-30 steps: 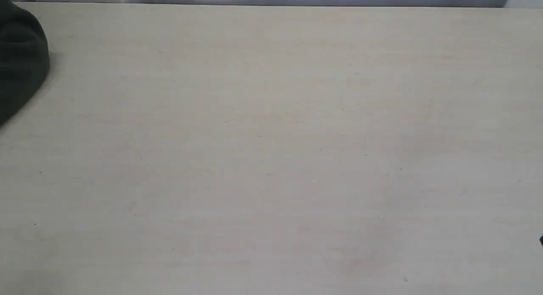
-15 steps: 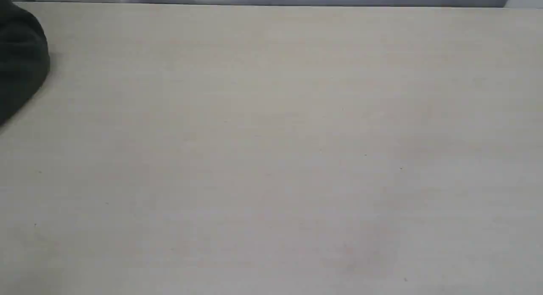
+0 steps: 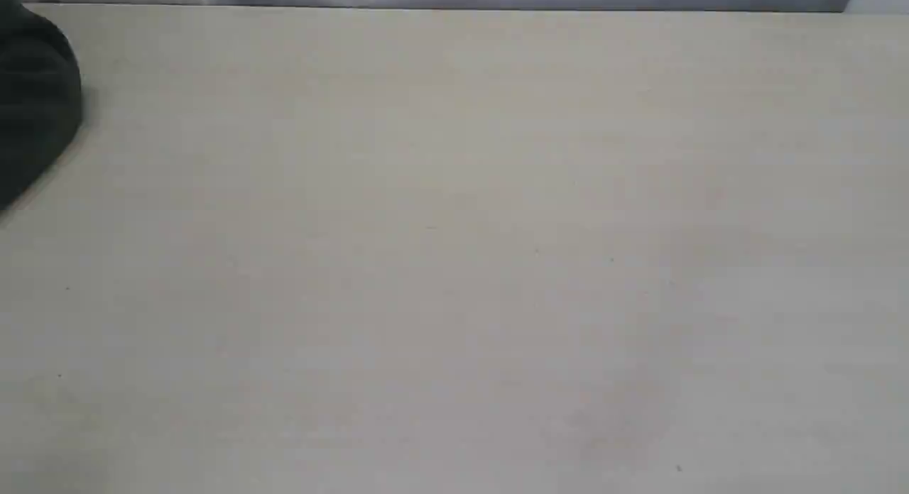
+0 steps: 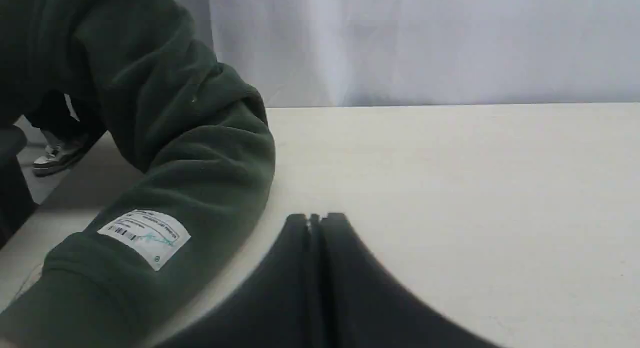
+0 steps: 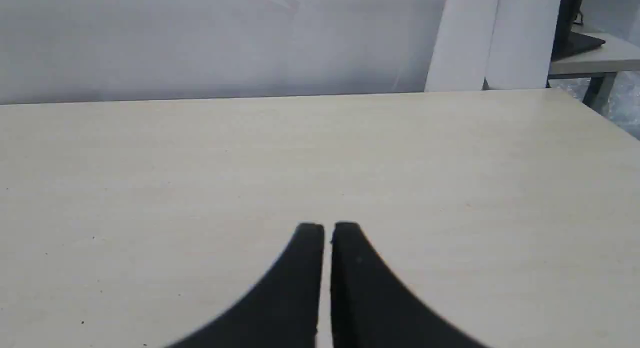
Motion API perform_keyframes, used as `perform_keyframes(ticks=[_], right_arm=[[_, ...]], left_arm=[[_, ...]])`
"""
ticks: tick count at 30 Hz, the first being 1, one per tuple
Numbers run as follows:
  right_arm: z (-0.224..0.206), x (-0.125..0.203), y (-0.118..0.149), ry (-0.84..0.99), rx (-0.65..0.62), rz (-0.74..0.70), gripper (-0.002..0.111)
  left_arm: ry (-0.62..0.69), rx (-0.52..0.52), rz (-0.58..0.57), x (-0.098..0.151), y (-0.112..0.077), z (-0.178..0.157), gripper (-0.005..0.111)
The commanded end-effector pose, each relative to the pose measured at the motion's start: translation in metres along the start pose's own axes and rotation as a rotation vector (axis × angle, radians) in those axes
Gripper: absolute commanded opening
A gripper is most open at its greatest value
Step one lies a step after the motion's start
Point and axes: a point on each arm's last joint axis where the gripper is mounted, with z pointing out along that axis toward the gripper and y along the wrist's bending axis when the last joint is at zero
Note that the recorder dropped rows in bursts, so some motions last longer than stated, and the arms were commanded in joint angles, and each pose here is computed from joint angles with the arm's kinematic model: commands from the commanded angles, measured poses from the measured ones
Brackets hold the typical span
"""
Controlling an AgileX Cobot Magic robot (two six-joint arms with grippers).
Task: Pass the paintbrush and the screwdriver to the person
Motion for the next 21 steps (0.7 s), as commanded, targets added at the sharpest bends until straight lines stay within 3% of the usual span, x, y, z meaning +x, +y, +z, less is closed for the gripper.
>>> perform_keyframes(ticks=[1,21], right_arm=[[-0.0002,0.0006,-0.0003,-0.004,0.005,0.004,0.004],[-0.0003,0.0053,-0.0013,0.048,0.016,-0.015,0.004]], left_arm=[[-0.013,0.009,-0.001,-0.0006,-0.0006,0.0,0.0],[-0.013,0.009,-0.001,-0.0006,-0.0006,0.0,0.0]])
